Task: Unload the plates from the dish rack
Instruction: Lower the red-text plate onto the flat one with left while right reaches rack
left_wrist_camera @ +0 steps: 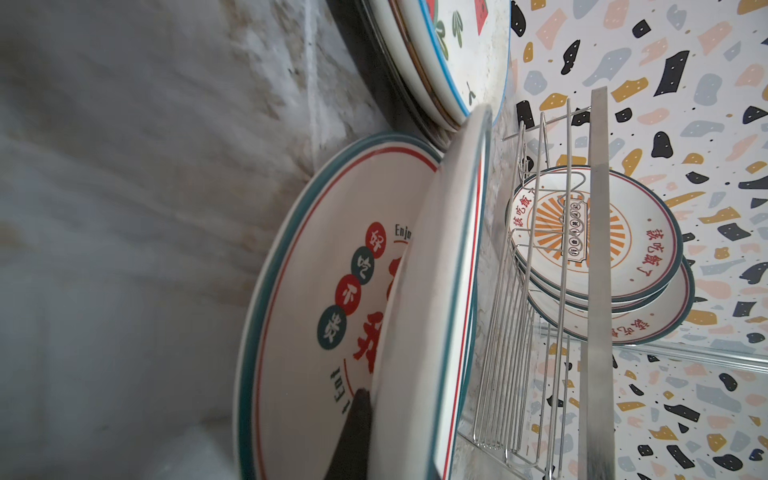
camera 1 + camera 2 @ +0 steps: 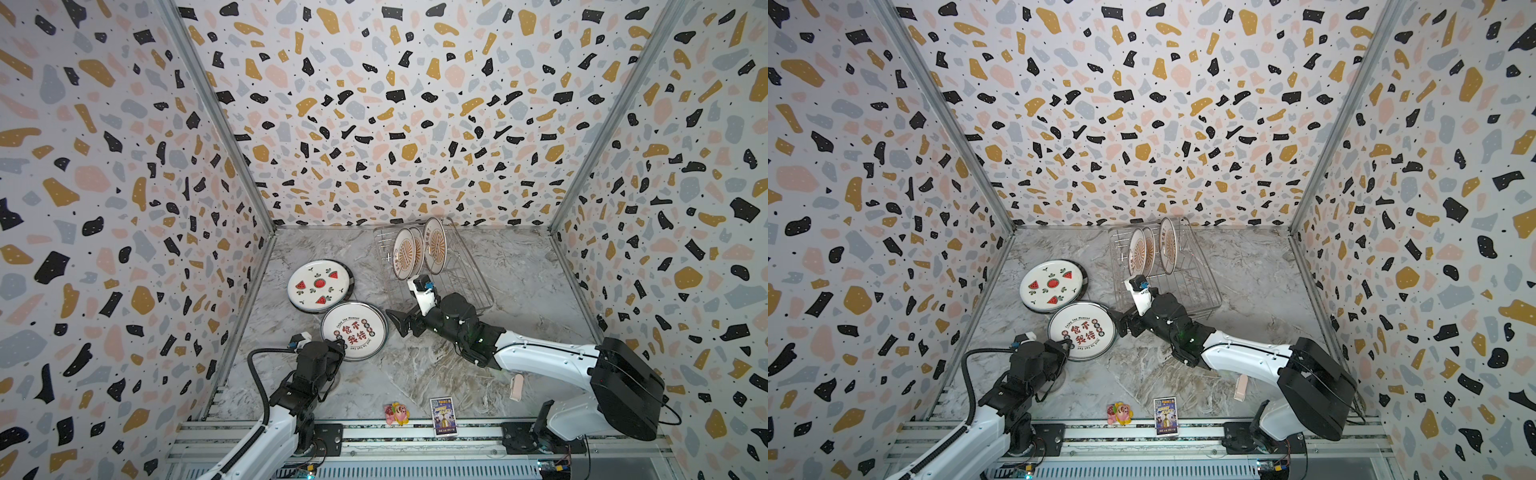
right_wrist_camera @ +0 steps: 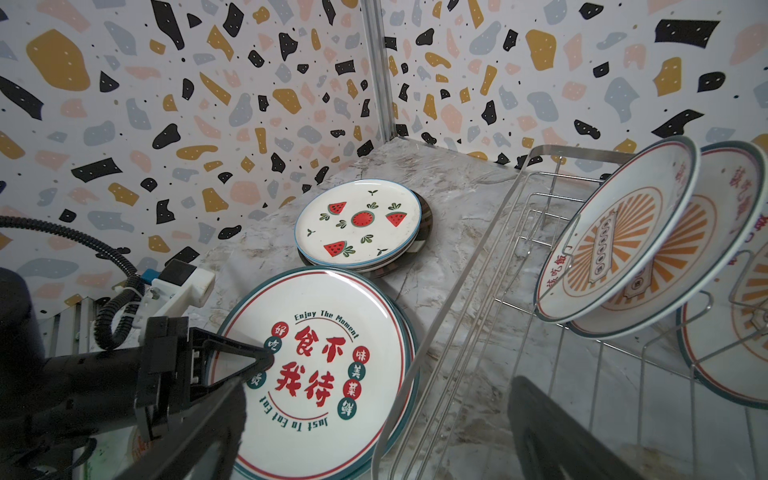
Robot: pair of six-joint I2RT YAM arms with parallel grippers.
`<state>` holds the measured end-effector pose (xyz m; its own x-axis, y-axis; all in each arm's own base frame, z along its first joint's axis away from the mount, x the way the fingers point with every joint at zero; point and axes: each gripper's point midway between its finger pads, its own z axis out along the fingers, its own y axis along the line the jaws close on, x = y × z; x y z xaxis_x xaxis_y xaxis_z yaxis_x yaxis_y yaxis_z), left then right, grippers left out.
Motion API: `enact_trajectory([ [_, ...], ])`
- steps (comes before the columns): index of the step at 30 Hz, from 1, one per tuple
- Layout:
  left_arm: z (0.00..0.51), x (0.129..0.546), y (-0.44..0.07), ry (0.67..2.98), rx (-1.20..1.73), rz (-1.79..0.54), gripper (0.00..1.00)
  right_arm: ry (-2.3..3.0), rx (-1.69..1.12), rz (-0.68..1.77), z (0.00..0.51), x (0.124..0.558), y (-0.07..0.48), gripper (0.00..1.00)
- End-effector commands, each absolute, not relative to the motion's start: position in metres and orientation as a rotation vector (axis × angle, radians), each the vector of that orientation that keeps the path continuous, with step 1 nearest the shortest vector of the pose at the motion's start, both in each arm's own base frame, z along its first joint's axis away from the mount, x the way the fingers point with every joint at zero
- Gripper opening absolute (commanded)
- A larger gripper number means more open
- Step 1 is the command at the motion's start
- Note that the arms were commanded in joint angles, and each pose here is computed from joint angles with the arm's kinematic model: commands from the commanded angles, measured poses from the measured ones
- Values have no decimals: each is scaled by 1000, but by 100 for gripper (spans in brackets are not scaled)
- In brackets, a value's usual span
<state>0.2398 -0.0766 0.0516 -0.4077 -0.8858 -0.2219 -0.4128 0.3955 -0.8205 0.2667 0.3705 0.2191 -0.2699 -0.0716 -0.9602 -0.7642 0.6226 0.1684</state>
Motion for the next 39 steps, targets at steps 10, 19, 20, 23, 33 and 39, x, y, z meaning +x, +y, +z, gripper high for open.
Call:
enact_trajectory([
  [10, 78, 253, -74, 1888, -1087, -936, 29, 1679, -662, 803, 242, 265, 371, 99],
  [19, 82, 253, -46, 1820, -1120, -766, 51, 1686, -653, 792, 239, 266, 369, 99],
  [20, 83, 253, -41, 1798, -1127, -743, 51, 1685, -648, 791, 239, 267, 368, 99],
  [23, 88, 256, -39, 1774, -1104, -736, 52, 1674, -645, 799, 242, 266, 369, 99],
  [33, 82, 260, -39, 1809, -1081, -683, 47, 1683, -643, 783, 239, 268, 368, 99],
  [39, 78, 259, -34, 1814, -1094, -639, 42, 1683, -639, 777, 239, 269, 367, 99],
])
